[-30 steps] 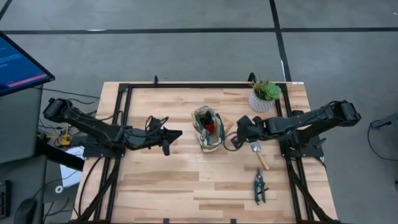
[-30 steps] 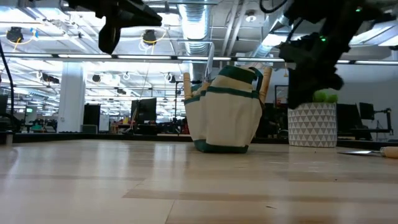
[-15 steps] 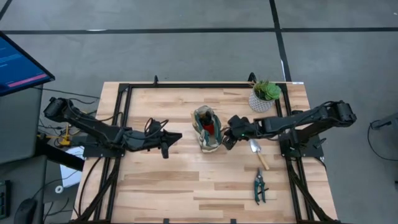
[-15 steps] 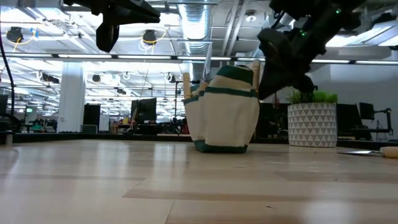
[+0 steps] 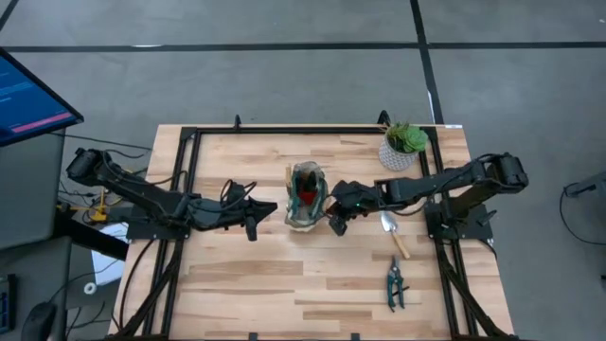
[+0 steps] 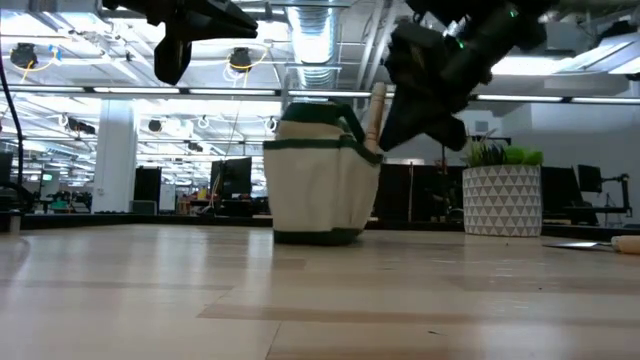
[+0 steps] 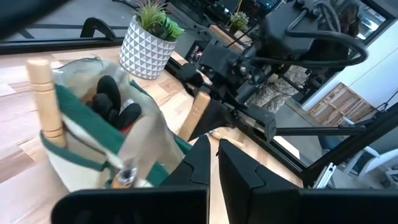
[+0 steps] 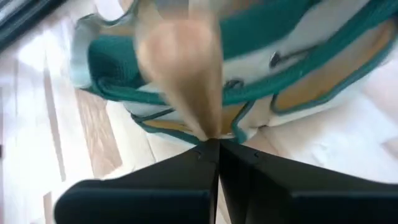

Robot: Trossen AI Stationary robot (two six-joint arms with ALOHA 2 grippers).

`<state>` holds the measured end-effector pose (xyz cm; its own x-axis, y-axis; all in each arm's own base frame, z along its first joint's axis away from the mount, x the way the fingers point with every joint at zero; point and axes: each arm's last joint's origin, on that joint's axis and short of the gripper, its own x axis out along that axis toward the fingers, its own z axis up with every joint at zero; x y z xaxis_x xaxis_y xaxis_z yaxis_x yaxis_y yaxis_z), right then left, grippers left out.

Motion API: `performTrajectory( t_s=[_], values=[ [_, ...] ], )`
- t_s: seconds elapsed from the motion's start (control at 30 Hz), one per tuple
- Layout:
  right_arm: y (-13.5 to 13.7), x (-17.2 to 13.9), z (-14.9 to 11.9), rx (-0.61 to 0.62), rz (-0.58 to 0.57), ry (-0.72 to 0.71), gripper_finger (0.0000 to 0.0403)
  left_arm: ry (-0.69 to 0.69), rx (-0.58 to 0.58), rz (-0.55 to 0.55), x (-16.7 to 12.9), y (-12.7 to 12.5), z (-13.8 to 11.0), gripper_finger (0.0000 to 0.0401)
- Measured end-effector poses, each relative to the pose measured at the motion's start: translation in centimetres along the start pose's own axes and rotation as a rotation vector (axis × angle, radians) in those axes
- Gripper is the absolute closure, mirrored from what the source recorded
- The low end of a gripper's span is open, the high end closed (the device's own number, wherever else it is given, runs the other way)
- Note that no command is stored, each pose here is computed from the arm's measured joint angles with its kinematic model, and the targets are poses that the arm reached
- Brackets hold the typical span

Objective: Pick & Place Garden tools in Gardening bag
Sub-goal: Adjust the gardening bag, then put the brown trowel into the gardening bag

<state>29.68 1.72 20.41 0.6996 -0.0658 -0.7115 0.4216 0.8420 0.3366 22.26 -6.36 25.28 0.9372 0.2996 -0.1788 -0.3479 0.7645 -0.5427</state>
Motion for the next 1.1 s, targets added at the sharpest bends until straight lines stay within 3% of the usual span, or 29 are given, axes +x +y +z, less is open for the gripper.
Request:
performTrajectory(
  t_s=[0.27, 0.4, 0.6, 0.73, 0.83, 0.9, 0.93, 1.1],
  values=[
    [0.3, -2.2, 0.5, -0.136, -0.145, 0.22, 0.0402, -0.003, -0.02, -0.003, 0.0, 0.0, 0.0, 0.0399],
    [0.6, -5.5, 0.7, -0.259, -0.171, 0.314, 0.0401, 0.004, -0.021, -0.012, 0.0, -0.1, 0.0, 0.0399],
    [-0.1, -10.9, -1.3, -0.696, -0.176, 0.596, 0.0374, 0.034, -0.016, -0.043, 0.0, -0.1, -0.1, 0.0399],
    [-0.1, -11.9, -2.5, -0.945, -0.109, 0.733, 0.0317, 0.035, -0.013, -0.044, 0.0, -0.1, -0.1, 0.0399],
    [0.4, -11.6, -3.4, -1.058, -0.06, 0.771, 0.0261, 0.035, -0.013, -0.045, 0.0, -0.1, -0.1, 0.0399],
    [0.4, -11.2, -4.0, -1.022, -0.087, 0.796, 0.0225, 0.039, -0.011, -0.049, -0.1, -0.2, -0.2, 0.0399],
    [0.3, -10.6, -4.2, -0.94, -0.133, 0.806, 0.0209, 0.041, -0.009, -0.053, -0.1, -0.3, -0.2, 0.0399],
    [-1.3, -8.3, -4.8, -0.357, -0.448, 0.899, 0.0175, 0.061, 0.013, -0.068, -0.5, -0.6, -0.6, 0.0399]
  ],
)
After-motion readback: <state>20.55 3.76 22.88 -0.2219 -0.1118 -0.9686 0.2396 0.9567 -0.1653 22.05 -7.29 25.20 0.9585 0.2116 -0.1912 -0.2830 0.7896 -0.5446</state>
